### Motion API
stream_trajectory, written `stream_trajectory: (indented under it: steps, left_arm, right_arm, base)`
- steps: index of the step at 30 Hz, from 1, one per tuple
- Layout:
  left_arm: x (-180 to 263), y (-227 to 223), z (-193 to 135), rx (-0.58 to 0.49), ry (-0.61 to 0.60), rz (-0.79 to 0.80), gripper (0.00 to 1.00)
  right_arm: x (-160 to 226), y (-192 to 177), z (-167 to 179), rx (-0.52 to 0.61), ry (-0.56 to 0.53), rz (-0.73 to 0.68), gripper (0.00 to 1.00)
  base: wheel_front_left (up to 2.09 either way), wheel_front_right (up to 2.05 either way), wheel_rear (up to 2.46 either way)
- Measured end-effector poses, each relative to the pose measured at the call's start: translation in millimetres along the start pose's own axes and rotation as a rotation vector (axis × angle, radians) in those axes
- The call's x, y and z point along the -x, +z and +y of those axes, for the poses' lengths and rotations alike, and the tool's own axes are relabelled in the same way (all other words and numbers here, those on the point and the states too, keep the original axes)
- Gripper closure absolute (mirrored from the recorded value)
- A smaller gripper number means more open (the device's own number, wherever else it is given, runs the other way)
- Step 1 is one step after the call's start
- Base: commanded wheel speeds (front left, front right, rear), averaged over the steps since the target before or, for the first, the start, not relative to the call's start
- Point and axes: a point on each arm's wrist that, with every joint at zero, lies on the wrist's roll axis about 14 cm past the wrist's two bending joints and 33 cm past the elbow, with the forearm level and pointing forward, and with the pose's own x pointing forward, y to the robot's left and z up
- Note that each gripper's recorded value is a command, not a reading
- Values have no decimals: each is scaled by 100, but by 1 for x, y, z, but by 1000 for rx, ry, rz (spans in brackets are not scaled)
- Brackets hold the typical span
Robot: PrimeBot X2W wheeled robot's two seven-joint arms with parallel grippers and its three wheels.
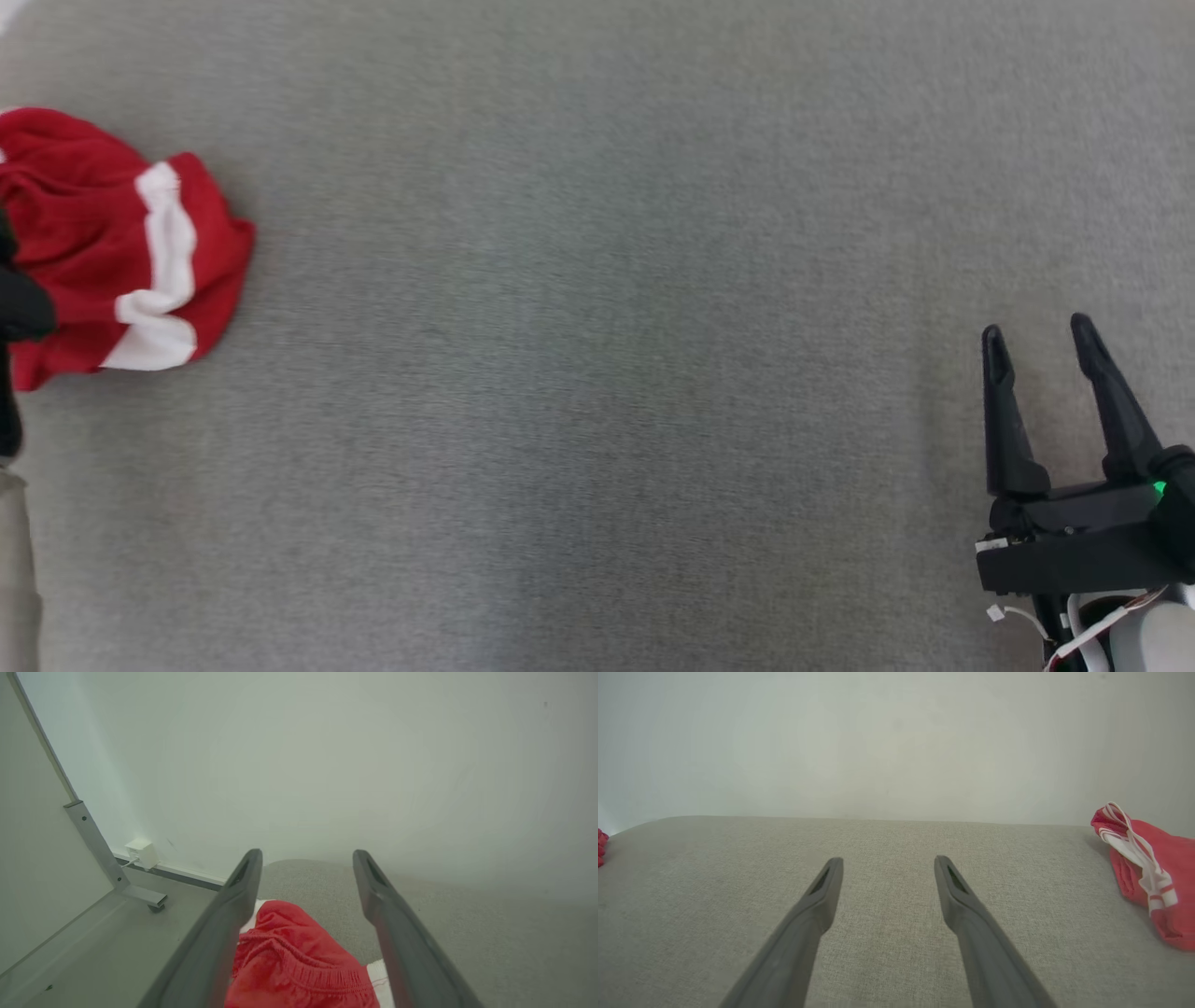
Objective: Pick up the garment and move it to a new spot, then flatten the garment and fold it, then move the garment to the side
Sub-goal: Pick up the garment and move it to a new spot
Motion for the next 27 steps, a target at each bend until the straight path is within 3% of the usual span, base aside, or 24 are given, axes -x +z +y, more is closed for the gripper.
stream_trajectory:
  steps: [4, 12, 19, 20, 21, 27]
  left_arm:
    - [-13, -49, -15, -8, -32, 156, 0]
    - [5, -147, -29, 37, -40, 565, 0]
    - [14, -166, -36, 62, -59, 708, 0]
    - [13, -165, -36, 55, -64, 701, 84]
    - [11, -161, -37, 47, -69, 681, 100]
    - [-7, -117, -36, -16, -103, 477, 100]
  right_arm:
    - [2, -8, -16, 8, -41, 18, 0]
    - [7, -20, -32, 21, -83, 55, 0]
    - [7, -18, -33, 26, -83, 52, 0]
    - [8, -18, -33, 26, -84, 52, 0]
    - [8, -17, -33, 26, -85, 50, 0]
    - [13, -7, -31, 18, -95, 23, 0]
  base:
    - [0, 0, 0]
    - [0, 0, 0]
    - [0, 0, 0]
    - [0, 0, 0]
    - [0, 0, 0]
    - [0, 0, 0]
